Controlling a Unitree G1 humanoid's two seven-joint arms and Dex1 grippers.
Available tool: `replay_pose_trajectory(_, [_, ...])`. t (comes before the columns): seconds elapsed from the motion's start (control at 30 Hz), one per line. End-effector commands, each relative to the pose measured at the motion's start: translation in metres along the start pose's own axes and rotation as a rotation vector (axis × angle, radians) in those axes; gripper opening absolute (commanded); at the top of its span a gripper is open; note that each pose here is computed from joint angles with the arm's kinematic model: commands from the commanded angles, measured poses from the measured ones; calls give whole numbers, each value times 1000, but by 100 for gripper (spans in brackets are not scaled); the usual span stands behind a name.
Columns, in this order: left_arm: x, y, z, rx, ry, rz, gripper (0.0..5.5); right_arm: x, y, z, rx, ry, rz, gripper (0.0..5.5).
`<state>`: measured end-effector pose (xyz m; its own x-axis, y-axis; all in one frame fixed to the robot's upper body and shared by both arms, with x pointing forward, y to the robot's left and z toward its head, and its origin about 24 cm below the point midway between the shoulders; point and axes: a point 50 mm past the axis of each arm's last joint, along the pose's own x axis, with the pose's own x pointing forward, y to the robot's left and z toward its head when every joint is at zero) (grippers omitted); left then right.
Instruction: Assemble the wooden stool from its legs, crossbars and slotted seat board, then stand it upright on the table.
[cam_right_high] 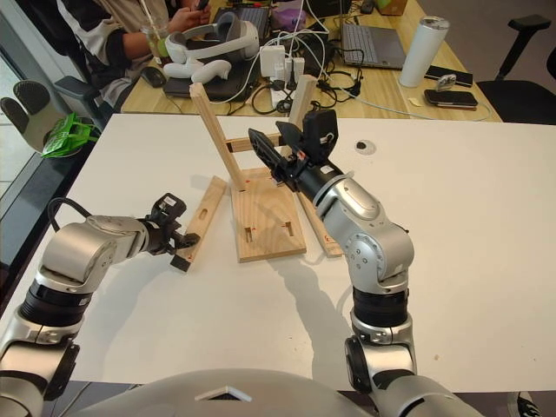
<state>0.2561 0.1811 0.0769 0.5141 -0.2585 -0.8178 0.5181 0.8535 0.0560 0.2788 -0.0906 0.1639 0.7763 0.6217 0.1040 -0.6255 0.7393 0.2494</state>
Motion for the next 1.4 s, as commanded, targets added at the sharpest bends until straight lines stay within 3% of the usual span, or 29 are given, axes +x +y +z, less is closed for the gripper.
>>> replay_pose_trajectory(0.03, [1,-3,-4,-20,33,-30,297,0,2,0,-7,-5,-9,299])
replay_pose_trajectory(0.4, [0,-9,-12,126,81,-9,297,0,-1,1,-24,-7,-32,299])
replay_pose_trajectory(0.6, [1,2,-17,206,82,83,222,0,-3,3,-32,-12,-36,299])
replay_pose_trajectory(0.83, [-1,24,-20,254,69,218,208,1,-5,6,-40,-18,-45,299])
replay_pose_trajectory(1.1, [-40,75,22,238,-189,543,204,1,-22,20,48,-131,-140,299])
replay_pose_trajectory(1.3, [-66,88,47,240,-348,692,204,3,-25,23,81,-141,-129,299])
replay_pose_trajectory(1.4, [-94,98,69,248,-476,816,204,4,-25,29,108,-163,-103,299])
